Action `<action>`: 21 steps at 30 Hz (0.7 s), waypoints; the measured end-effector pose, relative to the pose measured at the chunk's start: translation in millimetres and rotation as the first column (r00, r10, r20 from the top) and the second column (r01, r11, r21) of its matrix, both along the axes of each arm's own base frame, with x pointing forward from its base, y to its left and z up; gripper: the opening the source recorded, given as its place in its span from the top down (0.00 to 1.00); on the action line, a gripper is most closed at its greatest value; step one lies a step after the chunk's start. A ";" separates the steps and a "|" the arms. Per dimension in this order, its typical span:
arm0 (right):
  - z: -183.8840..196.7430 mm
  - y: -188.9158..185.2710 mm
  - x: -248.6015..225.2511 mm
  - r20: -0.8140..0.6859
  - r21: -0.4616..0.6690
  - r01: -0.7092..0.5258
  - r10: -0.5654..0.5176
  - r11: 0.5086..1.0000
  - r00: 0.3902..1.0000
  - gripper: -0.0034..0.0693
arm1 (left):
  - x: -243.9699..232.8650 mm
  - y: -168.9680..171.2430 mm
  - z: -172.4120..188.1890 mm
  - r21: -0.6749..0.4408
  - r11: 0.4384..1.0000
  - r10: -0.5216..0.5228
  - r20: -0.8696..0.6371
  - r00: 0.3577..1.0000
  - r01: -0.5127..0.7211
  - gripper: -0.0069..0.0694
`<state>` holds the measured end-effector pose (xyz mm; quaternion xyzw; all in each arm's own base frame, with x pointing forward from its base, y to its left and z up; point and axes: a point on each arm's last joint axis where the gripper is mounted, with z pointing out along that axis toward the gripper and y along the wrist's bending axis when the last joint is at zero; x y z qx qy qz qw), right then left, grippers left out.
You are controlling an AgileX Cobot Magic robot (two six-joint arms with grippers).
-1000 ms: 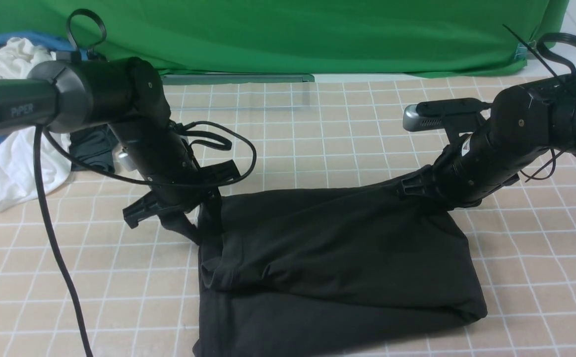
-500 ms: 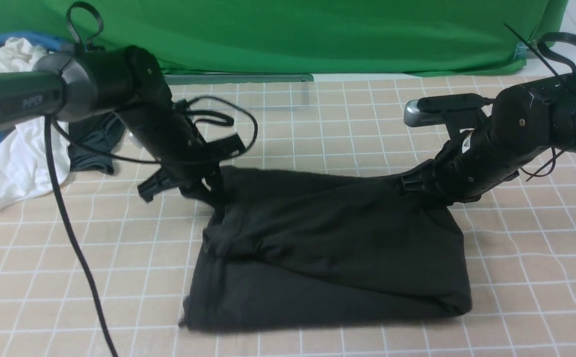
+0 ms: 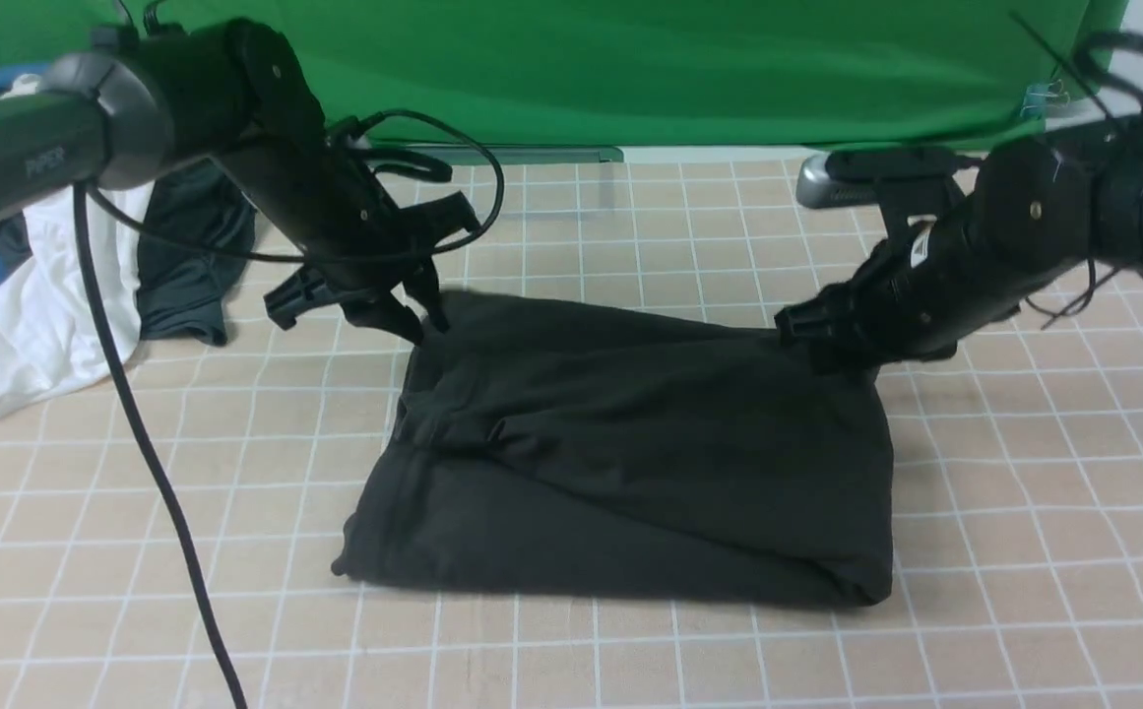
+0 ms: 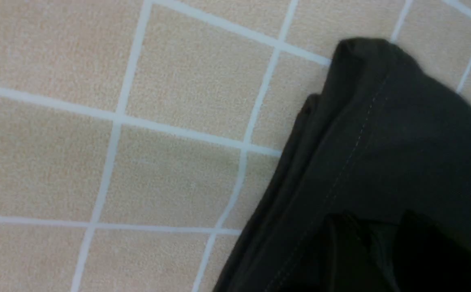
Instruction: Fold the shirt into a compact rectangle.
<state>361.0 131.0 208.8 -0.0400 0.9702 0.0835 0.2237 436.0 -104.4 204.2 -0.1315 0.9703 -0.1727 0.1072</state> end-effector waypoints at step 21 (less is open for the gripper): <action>225.4 -30.3 -76.2 0.217 -0.124 -0.193 0.216 0.973 0.952 0.91 | -35.4 5.8 161.0 0.031 0.989 -0.148 0.253 0.956 0.145 0.88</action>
